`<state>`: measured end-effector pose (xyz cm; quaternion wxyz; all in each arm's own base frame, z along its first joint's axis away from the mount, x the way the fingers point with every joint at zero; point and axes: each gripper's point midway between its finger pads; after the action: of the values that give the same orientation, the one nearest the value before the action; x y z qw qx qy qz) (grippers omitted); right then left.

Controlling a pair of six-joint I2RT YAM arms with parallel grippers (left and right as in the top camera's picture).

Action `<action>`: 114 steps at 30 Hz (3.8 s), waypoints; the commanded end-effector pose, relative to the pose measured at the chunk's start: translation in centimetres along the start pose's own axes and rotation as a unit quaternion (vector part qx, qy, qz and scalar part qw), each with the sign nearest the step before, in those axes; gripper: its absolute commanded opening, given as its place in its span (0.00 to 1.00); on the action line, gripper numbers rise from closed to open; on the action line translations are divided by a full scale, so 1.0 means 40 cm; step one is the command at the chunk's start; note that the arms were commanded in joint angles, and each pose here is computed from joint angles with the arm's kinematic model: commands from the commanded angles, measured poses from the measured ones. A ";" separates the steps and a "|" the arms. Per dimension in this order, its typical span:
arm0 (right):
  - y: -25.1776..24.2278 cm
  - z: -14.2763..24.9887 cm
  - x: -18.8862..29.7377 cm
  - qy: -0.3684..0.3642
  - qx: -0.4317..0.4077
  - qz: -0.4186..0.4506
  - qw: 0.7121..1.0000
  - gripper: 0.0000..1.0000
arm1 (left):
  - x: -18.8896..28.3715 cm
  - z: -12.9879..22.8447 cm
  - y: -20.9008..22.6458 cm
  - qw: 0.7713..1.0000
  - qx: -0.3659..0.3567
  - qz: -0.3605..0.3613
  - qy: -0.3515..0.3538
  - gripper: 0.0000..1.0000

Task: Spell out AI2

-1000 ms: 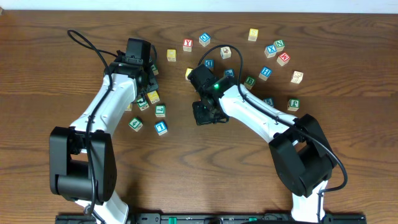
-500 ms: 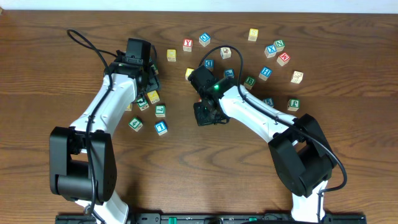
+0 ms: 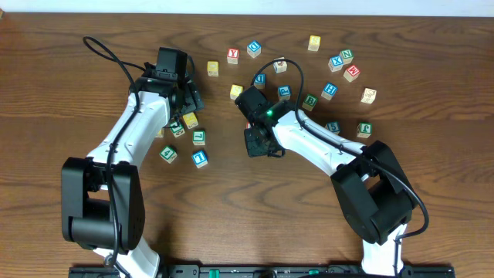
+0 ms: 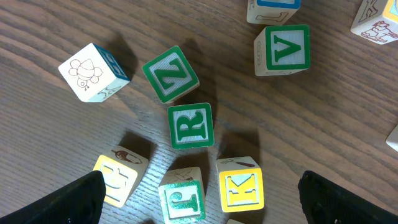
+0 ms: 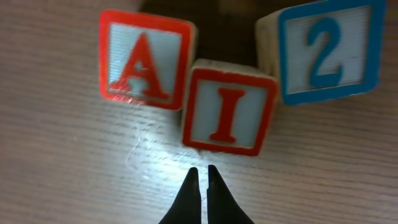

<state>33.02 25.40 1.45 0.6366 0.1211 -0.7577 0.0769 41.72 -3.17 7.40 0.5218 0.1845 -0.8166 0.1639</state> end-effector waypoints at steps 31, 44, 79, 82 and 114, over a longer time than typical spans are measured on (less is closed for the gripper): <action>-0.024 -0.064 0.021 -0.065 -0.020 0.036 0.997 0.01 | 0.001 -0.004 0.006 1.000 -0.003 -0.006 -0.003 0.98; -0.021 -0.076 0.022 -0.076 -0.017 0.035 0.996 0.01 | 0.001 -0.004 0.006 1.000 -0.003 -0.006 -0.003 0.98; -0.113 -0.166 0.149 -0.142 -0.052 0.022 0.988 0.01 | 0.001 -0.004 0.006 1.000 -0.003 -0.006 -0.003 0.98; -0.131 -0.173 0.133 -0.139 -0.063 0.016 0.988 0.01 | 0.001 -0.004 0.006 1.000 -0.003 -0.006 -0.004 0.98; -0.155 -0.100 0.008 -0.053 -0.093 0.004 0.994 0.01 | 0.002 0.059 -0.055 0.996 -0.005 0.065 0.063 0.98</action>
<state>39.01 20.22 2.52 0.5955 0.0584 -0.8011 0.0127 41.06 -5.89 6.99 0.5538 0.1246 -0.7975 0.2044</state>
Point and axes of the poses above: each gripper's point midway between its finger pads, its own x axis back along the fingers, its own y axis along the line the jaws close on, z = x × y, and after that the axes turned 7 degrees about x, right-handed
